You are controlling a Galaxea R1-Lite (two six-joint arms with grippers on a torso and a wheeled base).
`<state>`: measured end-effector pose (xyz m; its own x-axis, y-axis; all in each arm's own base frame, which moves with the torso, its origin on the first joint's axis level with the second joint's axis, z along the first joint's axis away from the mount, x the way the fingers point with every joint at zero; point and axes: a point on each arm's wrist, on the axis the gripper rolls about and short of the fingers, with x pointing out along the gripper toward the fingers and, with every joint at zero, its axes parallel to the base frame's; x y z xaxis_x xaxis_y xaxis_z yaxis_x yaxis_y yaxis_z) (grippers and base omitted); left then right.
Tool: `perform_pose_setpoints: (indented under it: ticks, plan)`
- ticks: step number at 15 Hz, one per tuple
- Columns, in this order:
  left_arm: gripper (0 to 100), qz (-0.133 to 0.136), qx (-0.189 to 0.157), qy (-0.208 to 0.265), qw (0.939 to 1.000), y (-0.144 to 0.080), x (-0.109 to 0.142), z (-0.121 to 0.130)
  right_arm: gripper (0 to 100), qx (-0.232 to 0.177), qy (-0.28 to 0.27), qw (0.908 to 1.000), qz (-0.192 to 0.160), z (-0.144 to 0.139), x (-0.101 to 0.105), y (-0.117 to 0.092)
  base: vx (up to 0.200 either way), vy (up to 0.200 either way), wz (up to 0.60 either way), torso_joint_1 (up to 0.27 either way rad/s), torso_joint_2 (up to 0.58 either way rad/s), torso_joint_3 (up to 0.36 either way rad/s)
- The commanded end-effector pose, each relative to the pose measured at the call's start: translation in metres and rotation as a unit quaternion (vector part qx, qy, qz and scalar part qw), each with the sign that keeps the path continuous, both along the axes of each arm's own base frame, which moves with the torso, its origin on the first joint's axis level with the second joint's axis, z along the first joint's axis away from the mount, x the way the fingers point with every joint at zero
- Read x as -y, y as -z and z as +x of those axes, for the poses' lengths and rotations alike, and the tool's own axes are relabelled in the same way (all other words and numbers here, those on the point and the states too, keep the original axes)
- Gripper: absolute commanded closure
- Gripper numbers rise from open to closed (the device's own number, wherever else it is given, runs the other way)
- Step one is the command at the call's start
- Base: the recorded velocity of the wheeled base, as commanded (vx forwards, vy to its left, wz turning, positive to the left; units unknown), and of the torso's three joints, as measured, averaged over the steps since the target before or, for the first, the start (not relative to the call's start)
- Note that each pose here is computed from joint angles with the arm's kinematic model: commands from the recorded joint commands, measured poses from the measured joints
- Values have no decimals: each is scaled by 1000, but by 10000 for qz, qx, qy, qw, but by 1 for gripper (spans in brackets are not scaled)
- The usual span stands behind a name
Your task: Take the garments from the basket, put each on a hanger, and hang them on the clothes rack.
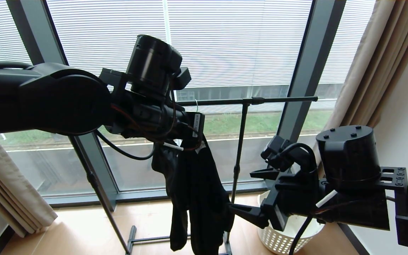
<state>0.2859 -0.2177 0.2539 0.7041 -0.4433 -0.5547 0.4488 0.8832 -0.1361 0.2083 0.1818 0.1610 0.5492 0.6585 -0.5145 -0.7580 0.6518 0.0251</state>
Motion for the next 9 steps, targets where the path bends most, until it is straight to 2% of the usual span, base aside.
perform_pose_setpoints:
  ticks: [1, 3, 4, 7, 8, 9]
  plan:
    - [100, -12, 7, 53, 10000, -1, 3, -3, 0, -254, 208, 9989, 342, 4, -16, 0, 0, 0, 0, 0, 0, 0]
    - [100, 3, -1, 65, 10000, 0, 3, -3, 0, -145, 645, 9971, 385, 9, -27, 1, 0, 0, 0, 0, 0, 0]
    - [100, 3, -1, 65, 10000, 0, 3, -3, 0, -145, 645, 9971, 385, 9, -27, 1, 0, 0, 0, 0, 0, 0]
    - [100, 6, 1, 105, 9999, 0, 6, -6, 0, -213, 924, 9940, 545, 12, -44, 1, 0, 0, 0, 0, 0, 0]
    - [100, 6, 1, 135, 9999, 0, 7, -7, 0, -186, 1059, 9927, 548, 15, -49, 2, 0, 0, 0, 0, 0, 0]
    - [100, 27, 37, 101, 9999, -1, 9, -8, 0, -107, 1403, 9892, 409, 23, -57, 9, 0, 0, 0, 0, 0, 0]
